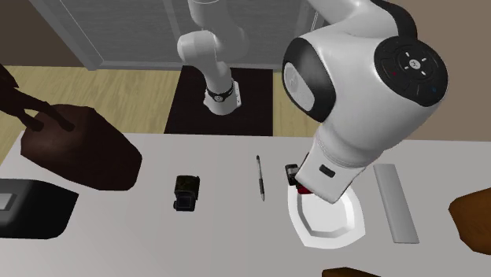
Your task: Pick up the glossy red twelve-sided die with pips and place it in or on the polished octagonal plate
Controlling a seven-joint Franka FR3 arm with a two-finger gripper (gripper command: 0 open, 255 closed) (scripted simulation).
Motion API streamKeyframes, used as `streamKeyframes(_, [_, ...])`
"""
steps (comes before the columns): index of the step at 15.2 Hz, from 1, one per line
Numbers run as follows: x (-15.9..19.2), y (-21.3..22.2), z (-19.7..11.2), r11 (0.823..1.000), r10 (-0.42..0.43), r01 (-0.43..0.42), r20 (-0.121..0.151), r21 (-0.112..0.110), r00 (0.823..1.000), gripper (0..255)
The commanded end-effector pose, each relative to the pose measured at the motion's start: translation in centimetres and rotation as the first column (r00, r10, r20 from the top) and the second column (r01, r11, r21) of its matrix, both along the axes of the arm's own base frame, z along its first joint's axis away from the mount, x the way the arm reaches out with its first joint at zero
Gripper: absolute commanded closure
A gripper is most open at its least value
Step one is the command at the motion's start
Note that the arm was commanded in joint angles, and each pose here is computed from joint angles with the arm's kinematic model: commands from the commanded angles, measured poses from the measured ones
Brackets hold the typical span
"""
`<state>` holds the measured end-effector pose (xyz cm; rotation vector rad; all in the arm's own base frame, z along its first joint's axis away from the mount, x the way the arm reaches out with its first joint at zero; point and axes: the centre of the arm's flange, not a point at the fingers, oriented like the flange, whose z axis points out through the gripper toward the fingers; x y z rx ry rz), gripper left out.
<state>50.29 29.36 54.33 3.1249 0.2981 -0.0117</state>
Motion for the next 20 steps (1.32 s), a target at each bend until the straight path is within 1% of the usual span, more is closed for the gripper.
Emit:
streamKeyframes(1, [1.1, 2.4, 0.2, 1.000, -0.001, 0.001, 0.000, 0.001, 1.000, 255])
streamKeyframes(4, [3.3, 6.4, 0.4, 1.000, -0.001, 0.001, 0.000, 0.001, 1.000, 255])
streamKeyframes(19, [3.3, 6.4, -7.6, 1.000, -0.001, 0.001, 0.000, 0.001, 1.000, 255])
streamKeyframes(20, [3.3, 6.4, -7.6, 1.000, -0.001, 0.001, 0.000, 0.001, 1.000, 255])
